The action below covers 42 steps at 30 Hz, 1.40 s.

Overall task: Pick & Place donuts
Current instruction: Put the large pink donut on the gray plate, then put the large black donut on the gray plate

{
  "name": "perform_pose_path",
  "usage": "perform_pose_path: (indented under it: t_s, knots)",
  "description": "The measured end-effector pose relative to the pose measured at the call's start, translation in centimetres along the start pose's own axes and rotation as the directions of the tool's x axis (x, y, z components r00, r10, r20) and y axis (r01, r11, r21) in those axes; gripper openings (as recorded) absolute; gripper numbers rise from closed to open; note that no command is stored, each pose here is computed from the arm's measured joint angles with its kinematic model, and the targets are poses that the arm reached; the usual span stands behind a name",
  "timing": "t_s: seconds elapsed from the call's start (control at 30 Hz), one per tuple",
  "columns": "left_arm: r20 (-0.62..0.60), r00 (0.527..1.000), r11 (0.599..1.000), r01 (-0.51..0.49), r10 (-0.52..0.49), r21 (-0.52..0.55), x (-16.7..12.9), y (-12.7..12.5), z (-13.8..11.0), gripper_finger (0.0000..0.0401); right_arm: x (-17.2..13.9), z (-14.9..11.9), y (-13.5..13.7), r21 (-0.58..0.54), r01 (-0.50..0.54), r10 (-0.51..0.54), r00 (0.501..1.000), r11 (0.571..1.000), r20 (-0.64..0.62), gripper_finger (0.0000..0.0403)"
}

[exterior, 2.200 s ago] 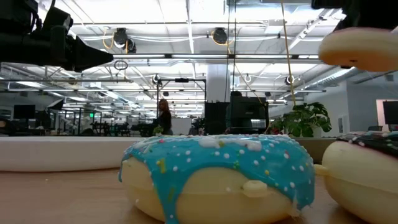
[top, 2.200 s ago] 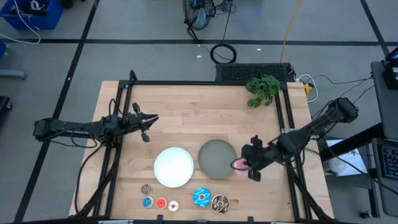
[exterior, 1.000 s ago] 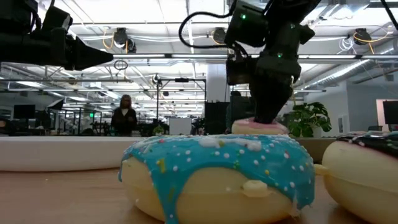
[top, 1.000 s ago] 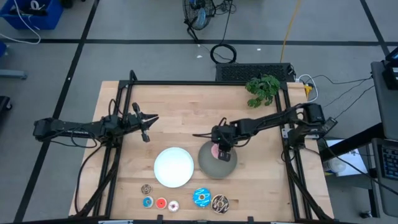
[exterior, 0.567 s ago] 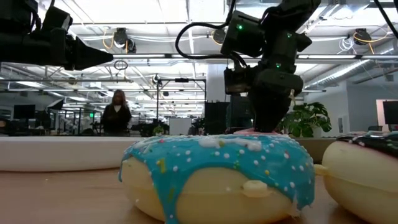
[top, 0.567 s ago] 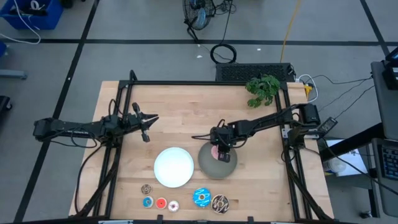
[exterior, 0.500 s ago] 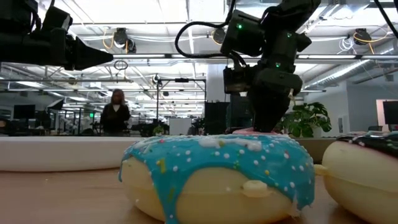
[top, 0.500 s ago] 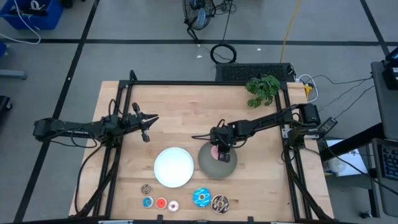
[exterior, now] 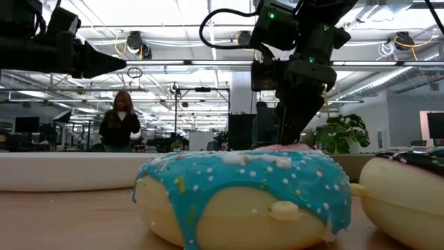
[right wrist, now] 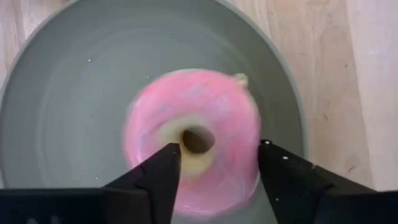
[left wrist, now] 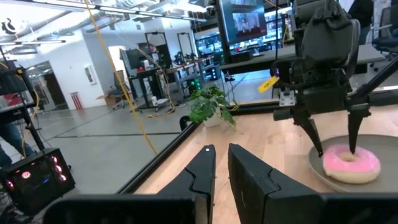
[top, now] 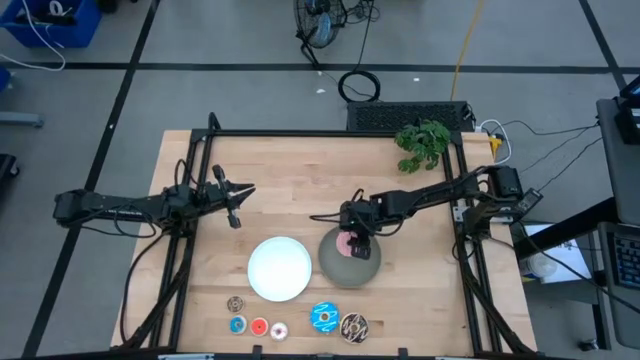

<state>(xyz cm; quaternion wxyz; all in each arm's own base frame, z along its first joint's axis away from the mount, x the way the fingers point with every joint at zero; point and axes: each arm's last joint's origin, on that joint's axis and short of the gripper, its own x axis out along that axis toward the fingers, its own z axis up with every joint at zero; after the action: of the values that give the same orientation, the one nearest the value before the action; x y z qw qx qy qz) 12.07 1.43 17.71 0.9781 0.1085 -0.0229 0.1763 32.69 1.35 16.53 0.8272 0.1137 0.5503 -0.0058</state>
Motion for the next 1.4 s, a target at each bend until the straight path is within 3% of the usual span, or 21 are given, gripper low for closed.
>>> perform_pose_path:
  t_s: [0.33,0.6,0.83,0.97,1.1,1.33,1.4]
  knots:
    - [0.0,1.0,1.0,0.0,0.0,0.0,0.0,0.0,0.0,0.0051,-1.1,0.2,0.2,0.009,-0.009,0.008,1.0,1.0,0.026,0.0262]
    - [0.0,1.0,1.0,0.0,0.0,0.0,0.0,0.0,0.0,0.0051,-7.2,-0.3,1.3,-0.014,-0.034,0.035,0.994,0.999,0.1,0.0259]
    - [0.0,1.0,1.0,0.0,0.0,-0.005,0.0,0.0,0.0,0.0051,-11.0,-1.8,4.1,-0.07,-0.098,0.109,0.979,0.993,0.174,0.0243]
    - [0.0,1.0,1.0,0.0,0.0,-0.007,0.0,0.0,0.0,0.0051,-11.2,-3.1,6.6,-0.114,-0.049,0.074,0.971,0.992,0.228,0.0212]
    - [0.0,1.0,1.0,0.0,0.0,-0.011,0.0,0.0,0.0,0.0051,-9.8,-4.8,9.3,-0.196,0.018,0.044,0.951,0.98,0.305,0.0153]
    - [0.0,1.0,0.999,0.0,0.0,-0.032,0.0,0.0,0.0,0.0051,-7.4,-7.1,12.4,-0.308,-0.016,0.145,0.904,0.951,0.402,0.0018]
    - [0.0,1.0,1.0,0.0,0.0,-0.032,0.0,0.0,0.0,0.0051,-7.0,-7.6,12.8,-0.329,-0.035,0.18,0.89,0.944,0.419,0.0007]
